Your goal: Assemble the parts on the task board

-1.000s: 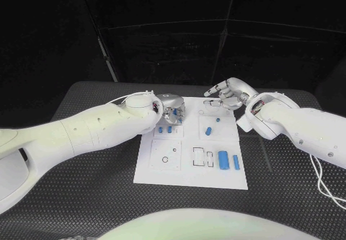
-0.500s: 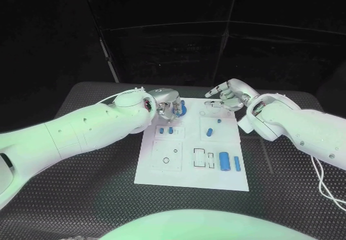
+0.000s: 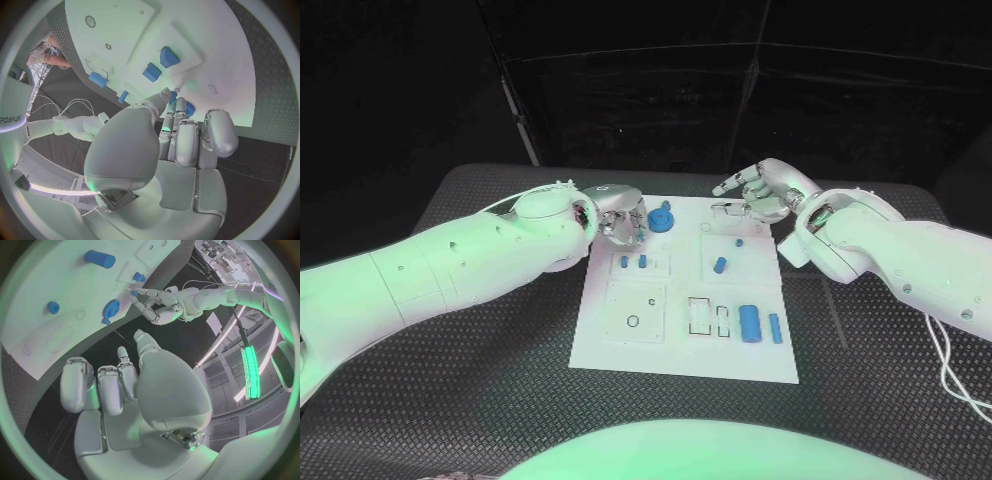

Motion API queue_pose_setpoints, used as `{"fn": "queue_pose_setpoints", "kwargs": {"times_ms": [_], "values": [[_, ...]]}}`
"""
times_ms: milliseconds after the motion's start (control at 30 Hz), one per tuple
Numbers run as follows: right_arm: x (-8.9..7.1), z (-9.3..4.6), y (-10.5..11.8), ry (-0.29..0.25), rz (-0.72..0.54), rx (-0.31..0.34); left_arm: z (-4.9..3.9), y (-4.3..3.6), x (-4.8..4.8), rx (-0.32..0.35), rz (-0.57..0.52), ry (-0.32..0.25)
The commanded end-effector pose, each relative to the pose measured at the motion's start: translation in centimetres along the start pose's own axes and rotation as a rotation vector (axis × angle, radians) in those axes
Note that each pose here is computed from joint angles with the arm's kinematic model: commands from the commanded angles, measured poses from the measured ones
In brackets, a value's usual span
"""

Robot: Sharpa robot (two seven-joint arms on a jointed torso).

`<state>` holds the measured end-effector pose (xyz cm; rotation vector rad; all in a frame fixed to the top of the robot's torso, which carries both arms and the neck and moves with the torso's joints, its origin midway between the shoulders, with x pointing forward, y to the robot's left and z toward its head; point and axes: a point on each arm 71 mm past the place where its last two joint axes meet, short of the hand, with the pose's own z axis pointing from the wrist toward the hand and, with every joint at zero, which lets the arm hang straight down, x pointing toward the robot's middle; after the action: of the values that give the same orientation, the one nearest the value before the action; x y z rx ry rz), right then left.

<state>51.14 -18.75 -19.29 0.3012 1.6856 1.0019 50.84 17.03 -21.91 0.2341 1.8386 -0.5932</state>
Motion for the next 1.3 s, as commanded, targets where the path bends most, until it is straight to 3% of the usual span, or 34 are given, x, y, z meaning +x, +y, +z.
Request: {"fn": "queue_pose_setpoints", "kwargs": {"times_ms": [33,1300], "values": [[0.0,0.04,0.22,0.003,-0.001,-0.013,-0.02,-0.01,0.18,-0.009,-0.003,0.03],[0.08,0.09,0.27,0.006,0.0,-0.013,0.48,0.47,0.44,-0.032,-0.007,0.029]]}}
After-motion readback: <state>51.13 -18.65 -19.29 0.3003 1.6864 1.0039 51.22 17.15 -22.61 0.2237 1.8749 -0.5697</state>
